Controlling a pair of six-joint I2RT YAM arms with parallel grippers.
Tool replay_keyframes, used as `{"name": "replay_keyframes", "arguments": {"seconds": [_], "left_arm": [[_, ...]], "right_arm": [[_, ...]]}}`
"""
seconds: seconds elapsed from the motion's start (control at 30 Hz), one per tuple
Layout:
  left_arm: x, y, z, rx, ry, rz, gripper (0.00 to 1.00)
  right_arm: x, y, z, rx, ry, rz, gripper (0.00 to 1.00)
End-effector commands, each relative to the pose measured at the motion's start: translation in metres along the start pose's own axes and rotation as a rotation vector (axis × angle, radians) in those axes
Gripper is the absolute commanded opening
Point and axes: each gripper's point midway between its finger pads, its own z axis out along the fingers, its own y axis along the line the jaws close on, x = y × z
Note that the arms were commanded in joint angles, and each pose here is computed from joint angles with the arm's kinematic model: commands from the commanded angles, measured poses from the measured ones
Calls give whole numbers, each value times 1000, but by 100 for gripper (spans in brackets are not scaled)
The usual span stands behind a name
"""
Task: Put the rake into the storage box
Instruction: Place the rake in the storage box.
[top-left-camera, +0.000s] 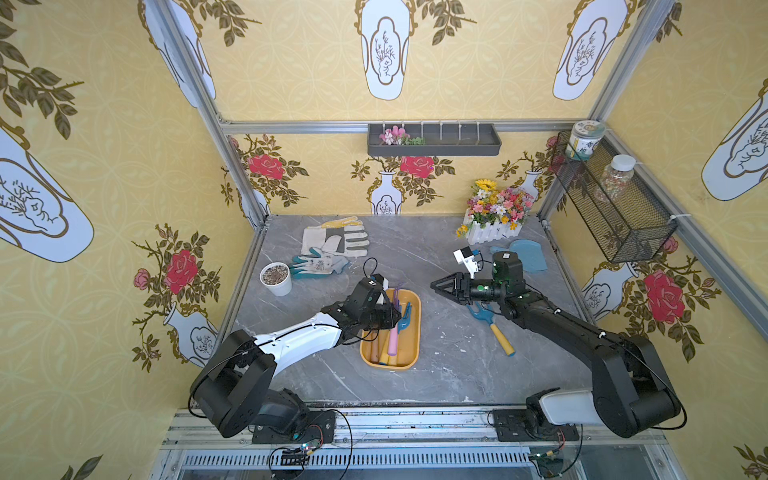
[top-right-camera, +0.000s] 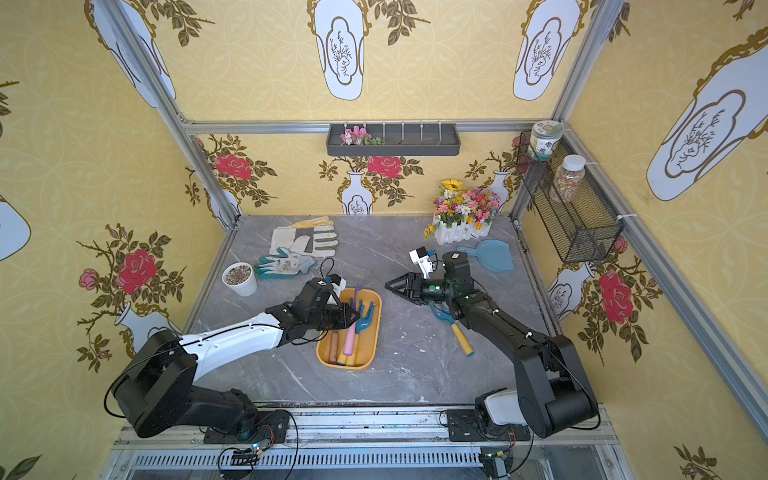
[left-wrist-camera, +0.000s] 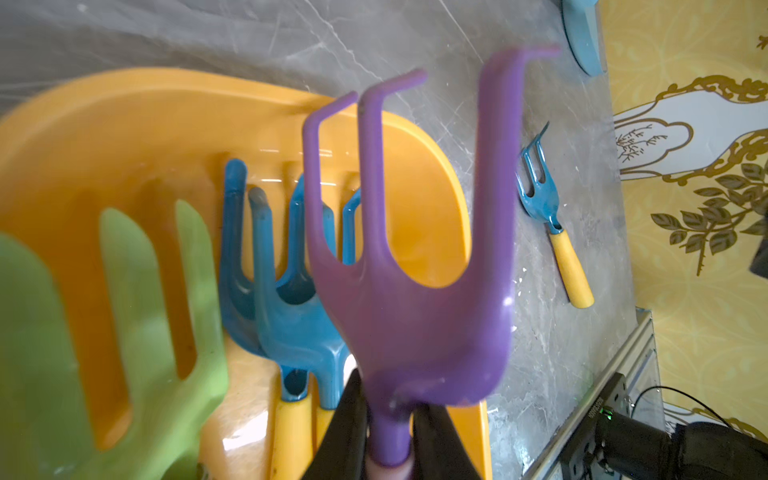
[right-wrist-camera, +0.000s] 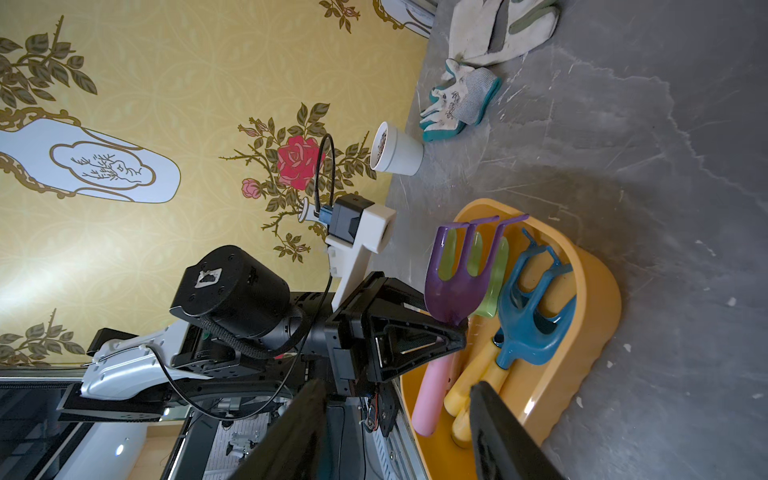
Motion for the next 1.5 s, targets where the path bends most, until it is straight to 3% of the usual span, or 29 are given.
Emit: {"name": "replay_keyframes", "arguments": {"seconds": [0.0,0.37,0.57,0.67,0.77,0.9,1.07,1.23,1.47], "left_arm": [[13,-12,6,72,67,6,0],[47,-15,18,123,173,5,0],[49,-11,26,121,179,2,0],[48,-12,32,120,185,10,21],[47,-15,35,132,198,22,49],[42,-22,32,148,190,38,62],[29,-33,22,159,154,68,61],[0,-46,5,147,40,108,54],[-25,-48,2,99,-56,107,44]], "right_arm": [[2,0,-2,14,6,-28,59],[7,-11,0,43,25,0,59],[7,-9,0,42,30,1,59],[9,-10,-1,44,32,4,59],[11,-11,-1,48,34,6,59],[13,-12,-2,59,35,4,59],[13,-13,-2,61,33,0,59],[12,-16,0,65,33,0,58],[23,-42,9,165,81,13,49]]}}
